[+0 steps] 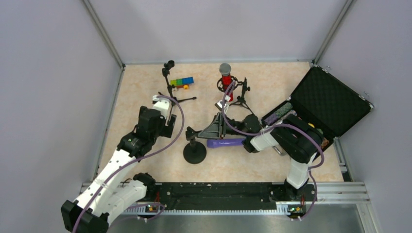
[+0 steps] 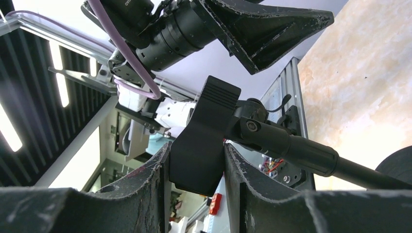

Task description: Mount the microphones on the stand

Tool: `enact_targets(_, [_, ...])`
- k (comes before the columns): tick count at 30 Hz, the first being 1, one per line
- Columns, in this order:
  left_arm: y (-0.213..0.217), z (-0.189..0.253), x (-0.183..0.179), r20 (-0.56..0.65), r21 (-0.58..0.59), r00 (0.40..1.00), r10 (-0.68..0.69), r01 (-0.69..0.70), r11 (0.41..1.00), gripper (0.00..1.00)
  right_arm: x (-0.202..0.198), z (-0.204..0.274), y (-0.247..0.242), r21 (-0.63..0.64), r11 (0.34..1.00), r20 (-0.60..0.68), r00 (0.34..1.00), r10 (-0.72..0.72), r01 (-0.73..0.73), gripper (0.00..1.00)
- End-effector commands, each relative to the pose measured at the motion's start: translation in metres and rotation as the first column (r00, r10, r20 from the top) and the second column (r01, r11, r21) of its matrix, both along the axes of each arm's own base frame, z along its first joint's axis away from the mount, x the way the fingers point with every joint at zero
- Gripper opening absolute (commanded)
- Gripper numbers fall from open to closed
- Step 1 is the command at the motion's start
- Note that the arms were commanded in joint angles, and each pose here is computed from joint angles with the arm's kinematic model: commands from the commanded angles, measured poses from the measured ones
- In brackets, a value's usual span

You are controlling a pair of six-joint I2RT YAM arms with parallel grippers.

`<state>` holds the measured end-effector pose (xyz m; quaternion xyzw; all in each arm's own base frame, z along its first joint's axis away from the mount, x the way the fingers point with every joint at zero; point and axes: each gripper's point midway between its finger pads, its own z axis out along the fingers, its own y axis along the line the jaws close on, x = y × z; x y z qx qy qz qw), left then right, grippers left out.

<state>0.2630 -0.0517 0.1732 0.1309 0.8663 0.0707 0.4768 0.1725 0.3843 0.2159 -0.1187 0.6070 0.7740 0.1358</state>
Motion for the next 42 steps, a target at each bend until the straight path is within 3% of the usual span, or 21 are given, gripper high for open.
enact_targets(1, [-0.003, 0.012, 0.006, 0.058, -0.022, 0.998, -0.004, 0.005, 1.0, 0.99, -0.012, -0.053, -0.001, -0.153, 0.987, -0.085, 0.996, 0.037, -0.05, 0.0])
enact_targets(5, [-0.003, 0.013, 0.006, 0.06, -0.021, 0.998, -0.004, 0.005, 1.0, 0.99, -0.01, -0.048, 0.001, -0.165, 0.985, -0.047, 0.998, 0.041, -0.048, 0.0])
enact_targets(6, [-0.003, 0.013, 0.006, 0.058, -0.019, 0.998, -0.004, 0.005, 1.0, 0.99, -0.009, -0.046, 0.002, -0.167, 0.985, -0.04, 0.998, 0.04, -0.046, 0.04])
enact_targets(8, [-0.002, 0.012, 0.006, 0.058, -0.019, 0.998, -0.003, 0.004, 1.0, 0.99, -0.008, -0.041, 0.004, -0.17, 0.984, -0.04, 0.998, 0.046, -0.052, 0.32])
enact_targets(10, [-0.002, 0.013, 0.006, 0.061, -0.021, 0.998, -0.002, 0.004, 1.0, 0.99, -0.006, -0.033, 0.006, -0.164, 0.985, -0.028, 0.999, 0.046, -0.05, 0.49])
enact_targets(13, [-0.002, 0.013, 0.006, 0.062, -0.022, 0.998, 0.003, -0.001, 1.0, 0.99, -0.003, -0.022, 0.008, -0.173, 0.984, 0.003, 0.999, 0.037, -0.035, 0.65])
enact_targets(15, [-0.002, 0.013, 0.005, 0.061, -0.023, 0.998, 0.006, -0.004, 1.0, 0.99, -0.003, -0.011, 0.009, -0.173, 0.984, 0.031, 0.998, 0.046, -0.04, 0.7])
enact_targets(24, [-0.003, 0.015, 0.006, 0.067, -0.03, 0.998, 0.002, 0.0, 1.0, 0.99, -0.003, 0.045, 0.008, -0.129, 0.991, 0.114, 0.993, 0.043, -0.029, 0.86])
enact_targets(31, [-0.003, 0.017, 0.005, 0.075, -0.039, 0.997, 0.0, 0.003, 0.999, 0.99, 0.004, 0.044, 0.007, -0.225, 0.974, 0.168, 0.986, 0.015, 0.024, 0.92])
enact_targets(38, [-0.013, 0.034, 0.005, 0.13, -0.099, 0.991, -0.036, 0.049, 0.994, 0.99, 0.032, 0.017, -0.013, -0.483, 0.842, 0.33, 0.941, -0.08, 0.241, 0.93])
enact_targets(42, [-0.027, 0.051, 0.004, 0.188, -0.149, 0.978, -0.095, 0.124, 0.981, 0.99, 0.035, 0.026, -0.026, -0.482, 0.817, 0.45, 0.889, -0.079, 0.316, 0.93])
